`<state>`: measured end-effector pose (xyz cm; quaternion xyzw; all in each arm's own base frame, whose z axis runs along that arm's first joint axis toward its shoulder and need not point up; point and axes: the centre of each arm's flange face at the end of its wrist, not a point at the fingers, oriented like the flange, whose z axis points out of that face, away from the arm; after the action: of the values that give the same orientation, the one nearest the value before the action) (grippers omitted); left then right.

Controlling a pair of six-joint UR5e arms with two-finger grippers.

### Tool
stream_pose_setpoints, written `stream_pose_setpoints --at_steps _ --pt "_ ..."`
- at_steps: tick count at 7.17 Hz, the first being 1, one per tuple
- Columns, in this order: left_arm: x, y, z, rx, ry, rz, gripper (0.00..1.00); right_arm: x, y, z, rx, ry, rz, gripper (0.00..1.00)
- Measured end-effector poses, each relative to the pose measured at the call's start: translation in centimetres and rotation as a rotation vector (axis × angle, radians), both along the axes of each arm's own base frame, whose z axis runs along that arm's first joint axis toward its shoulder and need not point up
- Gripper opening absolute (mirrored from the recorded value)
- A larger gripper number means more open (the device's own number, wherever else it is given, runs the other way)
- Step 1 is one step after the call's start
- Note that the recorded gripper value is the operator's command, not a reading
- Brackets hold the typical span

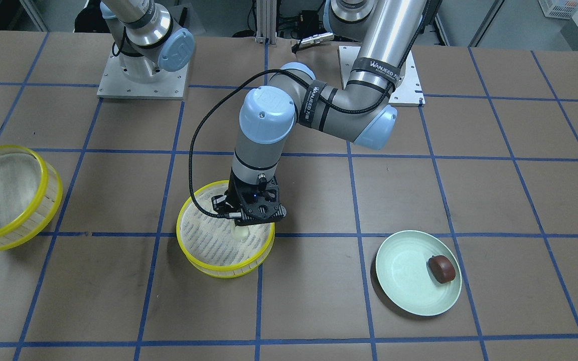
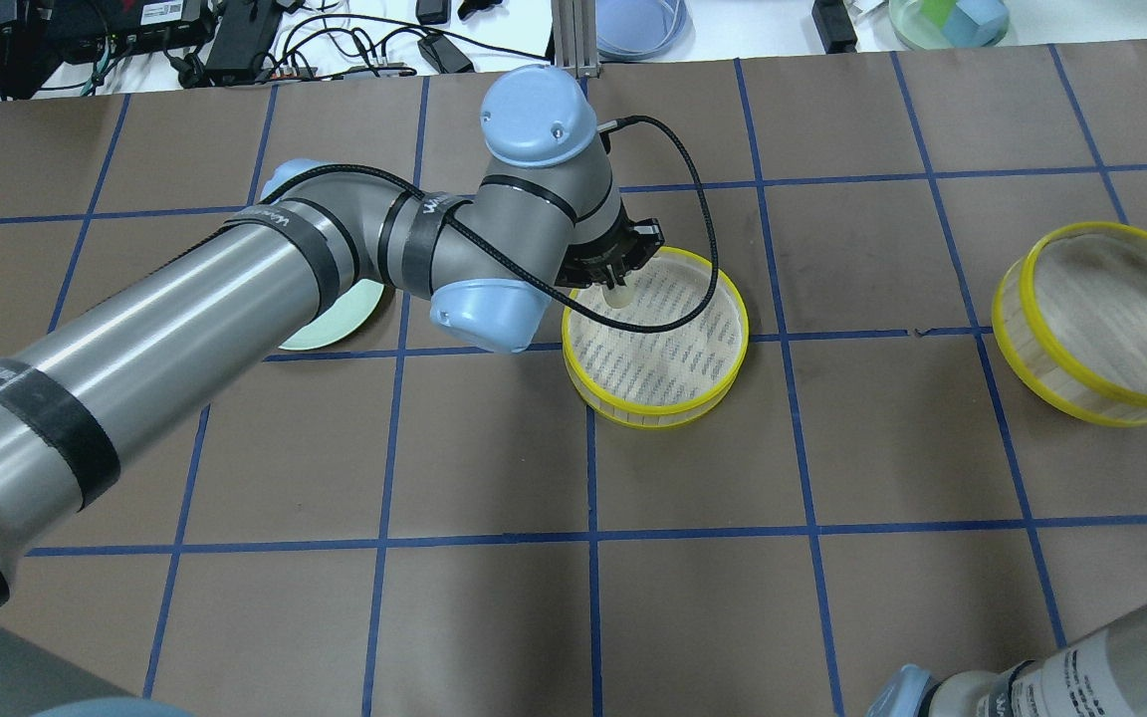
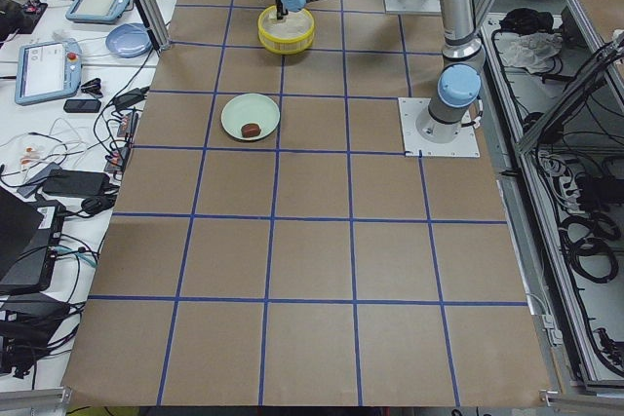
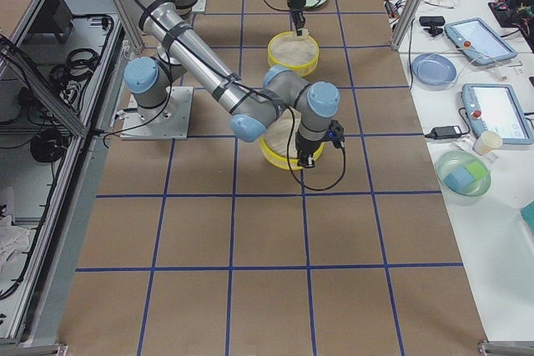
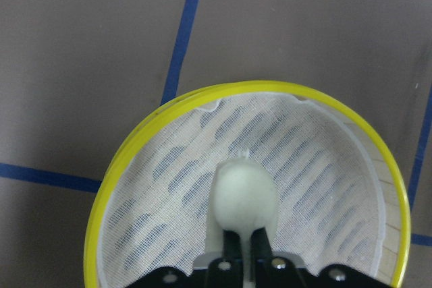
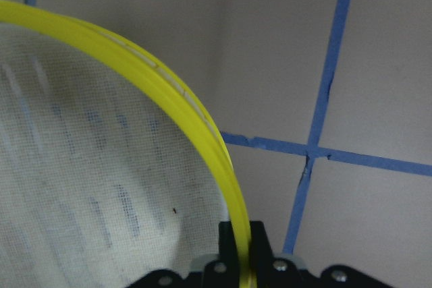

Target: Stack buns with steamer

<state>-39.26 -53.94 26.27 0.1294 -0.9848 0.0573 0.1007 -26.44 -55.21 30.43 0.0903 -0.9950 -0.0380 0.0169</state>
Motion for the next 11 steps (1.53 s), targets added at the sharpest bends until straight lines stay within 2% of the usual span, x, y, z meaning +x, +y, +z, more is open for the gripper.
stream_pose_setpoints --at_steps 2,4,6,8,10,11 --pt "-0.5 -0.3 -1.7 -0.004 -0.001 0.007 0.78 7.6 -1.2 2.4 0.024 -0.005 -0.021 0.0" --pt "-0.6 -0.4 -1.7 -0.026 0.007 0.014 1.0 15.2 -1.9 4.1 0.033 0.005 -0.062 0.0" --pt "-0.5 -0.3 -1.5 -0.033 0.008 0.012 1.0 21.4 -2.3 4.8 0.031 0.017 -0.114 0.0" --pt "0.8 -0.8 0.7 -0.07 0.01 -0.002 1.0 27.4 -2.5 4.5 0.031 0.03 -0.172 0.0" --pt "7.1 -3.7 4.4 -0.124 -0.002 0.0 1.0 32.5 -2.3 3.9 0.03 0.038 -0.219 0.0" --pt "11.8 -5.4 5.6 -0.122 -0.031 -0.019 1.0 34.2 -2.2 3.4 0.033 0.04 -0.234 0.0"
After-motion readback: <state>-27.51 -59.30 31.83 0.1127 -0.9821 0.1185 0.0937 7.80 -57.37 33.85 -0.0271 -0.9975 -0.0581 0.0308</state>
